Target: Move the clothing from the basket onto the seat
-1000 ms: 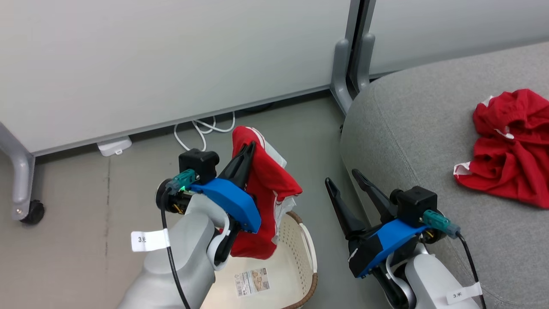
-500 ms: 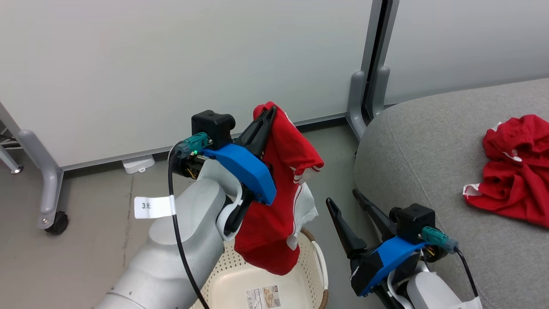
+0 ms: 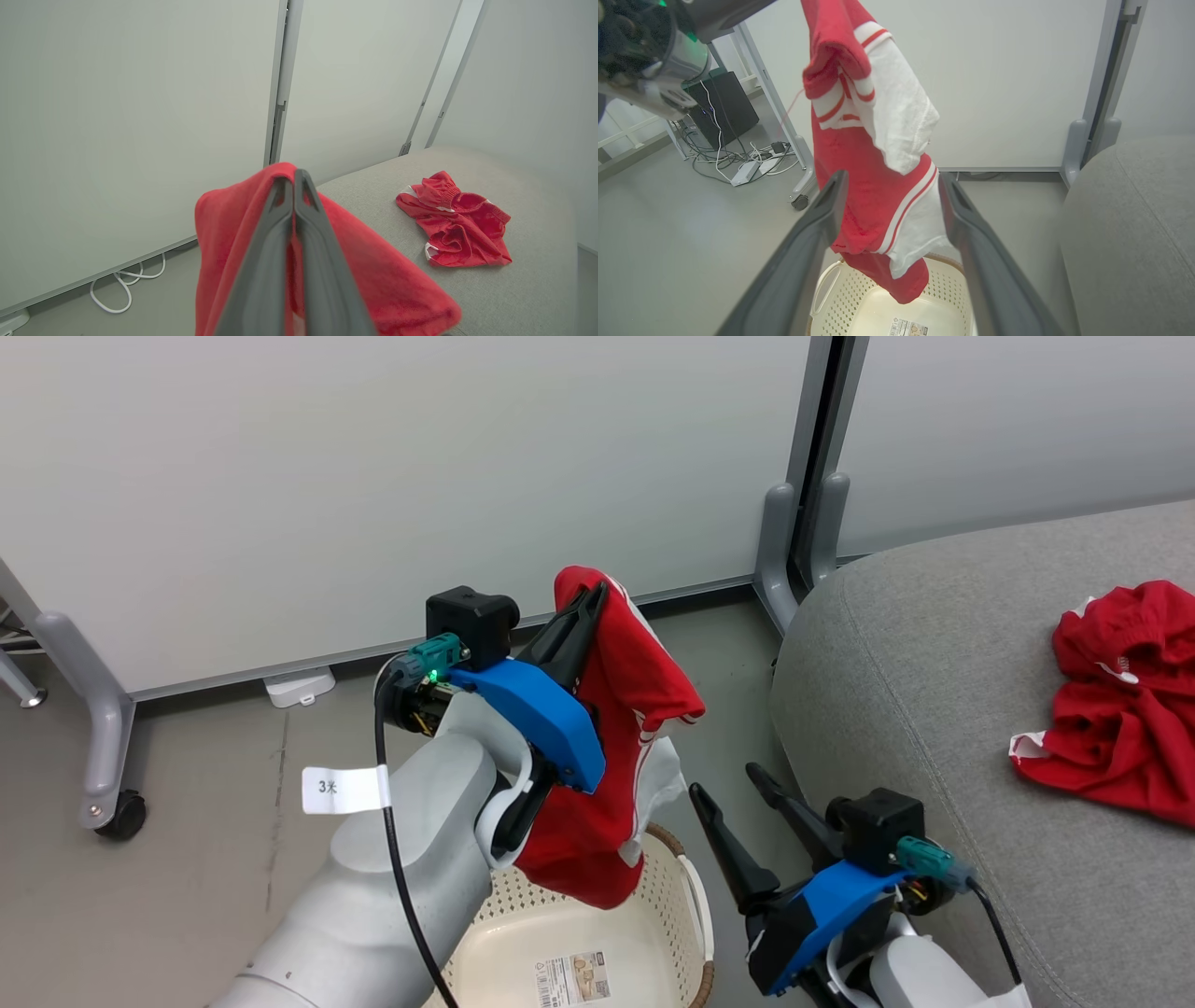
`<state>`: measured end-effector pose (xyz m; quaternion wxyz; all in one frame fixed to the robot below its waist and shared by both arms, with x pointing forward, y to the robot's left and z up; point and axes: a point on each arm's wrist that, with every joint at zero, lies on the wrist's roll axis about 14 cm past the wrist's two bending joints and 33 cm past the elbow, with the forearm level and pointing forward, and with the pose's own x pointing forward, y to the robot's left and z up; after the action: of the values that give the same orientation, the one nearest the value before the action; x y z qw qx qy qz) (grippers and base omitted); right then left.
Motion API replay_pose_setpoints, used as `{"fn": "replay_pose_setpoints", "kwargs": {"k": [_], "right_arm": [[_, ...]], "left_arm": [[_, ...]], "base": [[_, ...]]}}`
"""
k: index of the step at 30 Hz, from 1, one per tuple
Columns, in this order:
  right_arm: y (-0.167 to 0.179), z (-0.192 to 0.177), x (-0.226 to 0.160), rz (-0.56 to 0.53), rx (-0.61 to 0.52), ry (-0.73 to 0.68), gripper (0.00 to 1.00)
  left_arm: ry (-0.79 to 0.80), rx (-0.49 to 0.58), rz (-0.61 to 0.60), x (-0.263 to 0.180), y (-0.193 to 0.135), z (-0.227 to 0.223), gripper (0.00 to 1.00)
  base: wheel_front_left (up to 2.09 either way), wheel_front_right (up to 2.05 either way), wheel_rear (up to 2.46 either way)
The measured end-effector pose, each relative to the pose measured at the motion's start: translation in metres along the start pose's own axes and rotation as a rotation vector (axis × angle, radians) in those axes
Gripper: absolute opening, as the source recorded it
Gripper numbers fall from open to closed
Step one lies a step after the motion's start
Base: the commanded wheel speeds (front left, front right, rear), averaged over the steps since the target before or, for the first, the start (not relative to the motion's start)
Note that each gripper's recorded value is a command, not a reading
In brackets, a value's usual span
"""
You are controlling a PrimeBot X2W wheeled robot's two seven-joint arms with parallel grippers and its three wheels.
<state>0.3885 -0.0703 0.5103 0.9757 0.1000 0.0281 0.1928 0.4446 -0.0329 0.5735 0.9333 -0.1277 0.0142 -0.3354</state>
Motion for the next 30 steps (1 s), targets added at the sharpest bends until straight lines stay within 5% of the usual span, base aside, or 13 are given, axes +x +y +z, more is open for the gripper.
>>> {"fn": "replay_pose_setpoints", "kwargs": {"k": [30], "right_arm": [[0.024, 0.019, 0.059, 0.135, -0.083, 0.047, 1.00]], "left_arm": [[0.017, -0.029, -0.034, 0.002, -0.009, -0.008, 0.00]], "base": [[0.00, 0.00, 0.00]]}}
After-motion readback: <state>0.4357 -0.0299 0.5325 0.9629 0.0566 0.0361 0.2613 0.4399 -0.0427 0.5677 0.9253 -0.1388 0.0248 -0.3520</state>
